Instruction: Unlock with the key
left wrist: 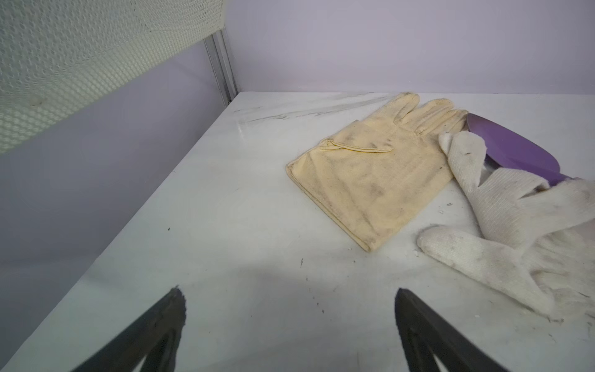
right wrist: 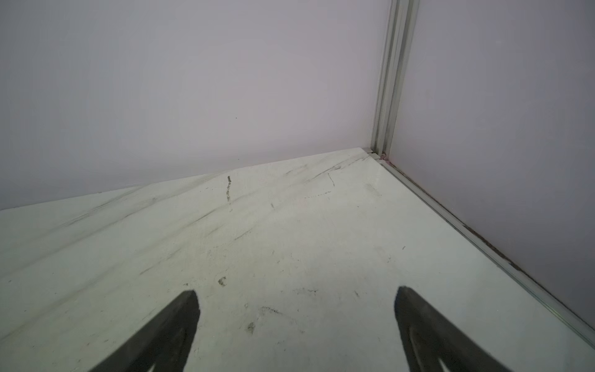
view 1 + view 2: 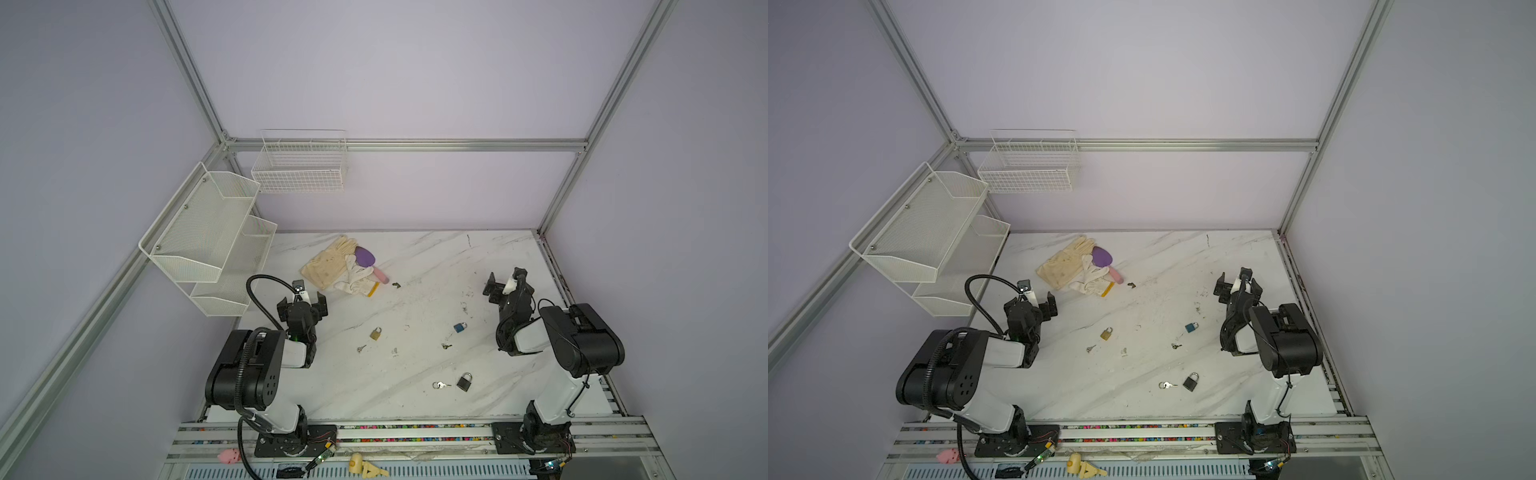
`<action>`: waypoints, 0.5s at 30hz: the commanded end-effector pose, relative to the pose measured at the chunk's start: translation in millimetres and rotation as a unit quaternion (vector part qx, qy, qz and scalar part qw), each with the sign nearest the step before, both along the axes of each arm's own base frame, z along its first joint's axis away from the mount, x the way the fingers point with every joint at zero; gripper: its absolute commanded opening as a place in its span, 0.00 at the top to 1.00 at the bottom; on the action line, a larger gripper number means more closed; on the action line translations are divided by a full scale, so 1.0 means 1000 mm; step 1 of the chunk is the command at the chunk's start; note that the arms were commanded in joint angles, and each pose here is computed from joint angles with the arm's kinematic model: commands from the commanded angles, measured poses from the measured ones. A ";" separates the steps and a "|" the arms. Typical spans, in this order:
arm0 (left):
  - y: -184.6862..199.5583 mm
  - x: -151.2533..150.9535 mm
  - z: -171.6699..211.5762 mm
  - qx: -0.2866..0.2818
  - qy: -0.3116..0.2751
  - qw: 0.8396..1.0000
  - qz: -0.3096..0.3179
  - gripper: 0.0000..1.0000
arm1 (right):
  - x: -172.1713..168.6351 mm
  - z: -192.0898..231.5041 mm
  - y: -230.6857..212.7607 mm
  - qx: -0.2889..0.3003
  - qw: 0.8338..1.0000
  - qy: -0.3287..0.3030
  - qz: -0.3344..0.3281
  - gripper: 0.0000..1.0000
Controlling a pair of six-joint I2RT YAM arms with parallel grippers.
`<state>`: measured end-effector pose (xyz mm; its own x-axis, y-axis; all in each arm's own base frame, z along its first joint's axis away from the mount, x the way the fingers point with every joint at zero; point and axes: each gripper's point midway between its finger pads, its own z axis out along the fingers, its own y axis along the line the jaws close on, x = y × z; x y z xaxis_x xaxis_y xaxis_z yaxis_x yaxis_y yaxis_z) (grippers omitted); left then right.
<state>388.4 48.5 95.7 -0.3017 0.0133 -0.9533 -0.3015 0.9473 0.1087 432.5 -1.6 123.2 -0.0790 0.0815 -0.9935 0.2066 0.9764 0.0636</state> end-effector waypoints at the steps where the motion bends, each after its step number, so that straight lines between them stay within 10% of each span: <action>1: 0.005 0.005 0.021 -0.002 -0.041 0.999 0.011 0.00 | 0.001 0.015 -0.002 -0.009 1.000 -0.026 -0.002 0.03; 15: 0.004 0.005 0.021 -0.002 -0.040 0.999 0.010 0.00 | 0.001 0.015 -0.002 -0.009 1.000 -0.026 -0.002 0.03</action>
<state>388.4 48.6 95.7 -0.3007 0.0101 -0.9537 -0.3028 0.9472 0.1055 432.5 -1.8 123.2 -0.0789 0.0815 -0.9935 0.2074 0.9762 0.0636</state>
